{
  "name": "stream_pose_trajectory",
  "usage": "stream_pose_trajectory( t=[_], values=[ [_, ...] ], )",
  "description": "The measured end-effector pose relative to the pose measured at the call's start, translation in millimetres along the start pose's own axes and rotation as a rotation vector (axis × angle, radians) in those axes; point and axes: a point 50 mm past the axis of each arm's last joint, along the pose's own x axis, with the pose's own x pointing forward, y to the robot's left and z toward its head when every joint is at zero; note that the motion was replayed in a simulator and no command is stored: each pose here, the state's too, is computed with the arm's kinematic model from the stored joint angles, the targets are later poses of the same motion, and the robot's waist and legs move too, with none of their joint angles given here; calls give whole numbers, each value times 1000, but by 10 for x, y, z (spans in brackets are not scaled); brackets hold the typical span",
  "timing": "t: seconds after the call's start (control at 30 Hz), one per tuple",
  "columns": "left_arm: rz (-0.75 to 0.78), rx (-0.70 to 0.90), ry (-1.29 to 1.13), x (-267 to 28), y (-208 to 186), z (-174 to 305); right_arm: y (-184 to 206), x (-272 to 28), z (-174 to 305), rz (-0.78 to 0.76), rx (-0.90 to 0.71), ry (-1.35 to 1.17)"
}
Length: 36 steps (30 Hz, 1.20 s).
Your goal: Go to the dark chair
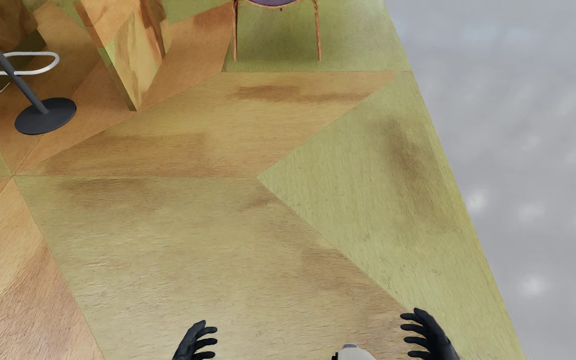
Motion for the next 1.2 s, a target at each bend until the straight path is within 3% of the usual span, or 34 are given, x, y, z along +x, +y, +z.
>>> stream_pose_trajectory(
  t=[0.1, 0.23, 0.3, 0.4, 0.47, 0.53, 0.57, 0.63, 0.73, 0.8, 0.87, 0.9, 1.0, 1.1, 1.2],
  values=[
    [-78, -50, 0, -35, 80, -64, -183, -33, 41, -96, -1, -42],
    [2, 10, 102, -52, 482, -256, 337, 97, 381, 4, 72, -95],
    [27, 20, 89, -80, 356, -324, 378, -12, 58, 39, 56, -6],
    [-16, 11, -67, 29, 194, 23, 142, -171, -340, 13, 33, 162],
    [-47, 12, -112, 18, 173, 74, 170, -49, -96, 8, 39, 119],
    [-28, 26, -46, -86, 230, -184, 276, 55, 240, 0, 111, -10],
    [9, 10, 1, -136, 285, -315, 246, 41, 228, -9, 123, -41],
    [61, -49, -45, -57, 191, -74, 31, -29, 30, -53, 101, -30],
    [29, 12, -54, 51, 169, 148, -148, -92, -151, -106, 22, 30],
    [-24, 19, 34, -28, 169, -72, 14, -41, -17, -101, 30, 8],
    [7, 124, 182, -115, 463, -436, 374, 70, 275, -4, 59, -43],
    [4, 137, 181, -112, 400, -442, 366, 30, 161, 24, 44, -17],
    [-3, 9, 29, -25, 198, -139, 110, -153, -282, 45, 32, 80],
    [-82, -82, -157, 85, 9, 319, -139, -131, -234, -61, 54, 89],
    [-60, -50, -25, -39, 259, -111, 83, 33, 198, -98, 124, -62]
  ],
)
